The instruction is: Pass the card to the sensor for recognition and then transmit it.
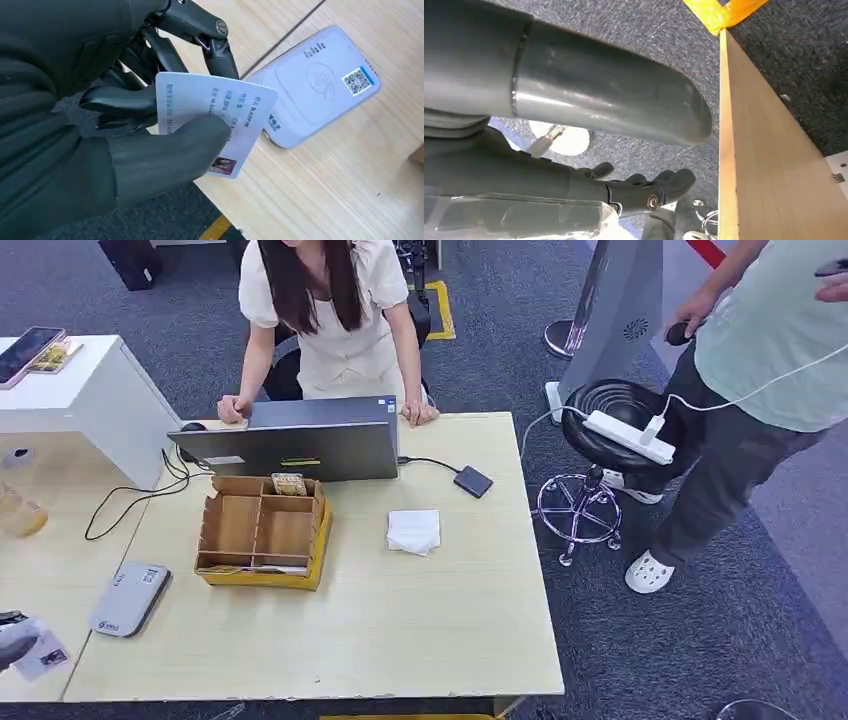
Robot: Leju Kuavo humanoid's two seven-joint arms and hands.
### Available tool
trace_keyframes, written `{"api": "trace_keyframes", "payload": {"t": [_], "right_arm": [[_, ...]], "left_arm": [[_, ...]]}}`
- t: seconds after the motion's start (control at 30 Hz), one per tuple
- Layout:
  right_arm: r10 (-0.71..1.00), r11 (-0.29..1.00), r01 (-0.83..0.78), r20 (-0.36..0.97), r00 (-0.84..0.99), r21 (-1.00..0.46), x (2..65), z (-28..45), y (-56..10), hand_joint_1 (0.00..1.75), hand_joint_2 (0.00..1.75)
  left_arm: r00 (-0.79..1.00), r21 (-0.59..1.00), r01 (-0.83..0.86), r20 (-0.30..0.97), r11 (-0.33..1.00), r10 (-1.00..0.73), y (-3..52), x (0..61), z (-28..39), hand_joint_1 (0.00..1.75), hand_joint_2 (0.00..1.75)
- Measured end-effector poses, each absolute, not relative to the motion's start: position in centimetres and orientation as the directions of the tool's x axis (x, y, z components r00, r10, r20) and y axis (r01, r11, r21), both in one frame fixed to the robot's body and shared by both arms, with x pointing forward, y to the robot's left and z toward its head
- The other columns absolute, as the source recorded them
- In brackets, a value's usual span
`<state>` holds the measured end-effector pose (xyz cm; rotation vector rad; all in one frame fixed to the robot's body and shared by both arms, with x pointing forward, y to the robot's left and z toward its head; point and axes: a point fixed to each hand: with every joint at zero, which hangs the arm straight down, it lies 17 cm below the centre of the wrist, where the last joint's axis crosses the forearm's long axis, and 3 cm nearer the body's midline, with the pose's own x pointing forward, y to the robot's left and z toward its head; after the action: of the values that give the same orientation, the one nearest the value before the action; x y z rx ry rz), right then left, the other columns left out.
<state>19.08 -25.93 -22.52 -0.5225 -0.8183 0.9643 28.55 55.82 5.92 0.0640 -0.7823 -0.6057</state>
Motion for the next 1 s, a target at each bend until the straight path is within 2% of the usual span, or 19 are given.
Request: {"api": "trace_keyframes", "payload": {"t": [0.47,1.0], "right_arm": [[0.876,0.482,-0.515,0.372,0.308,-0.709,19.2,-22.5,-25.7,0.00,0.00],[0.886,0.464,-0.527,0.371,0.279,-0.711,19.7,-22.4,-25.1,0.00,0.00]], "left_arm": [[0.521,0.242,0.484,0.692,0.841,-0.499,53.6,30.1,5.7,1.75,1.75],[0.555,0.174,0.436,0.720,0.883,-0.416,49.5,33.8,-0.2,1.75,1.75]]}}
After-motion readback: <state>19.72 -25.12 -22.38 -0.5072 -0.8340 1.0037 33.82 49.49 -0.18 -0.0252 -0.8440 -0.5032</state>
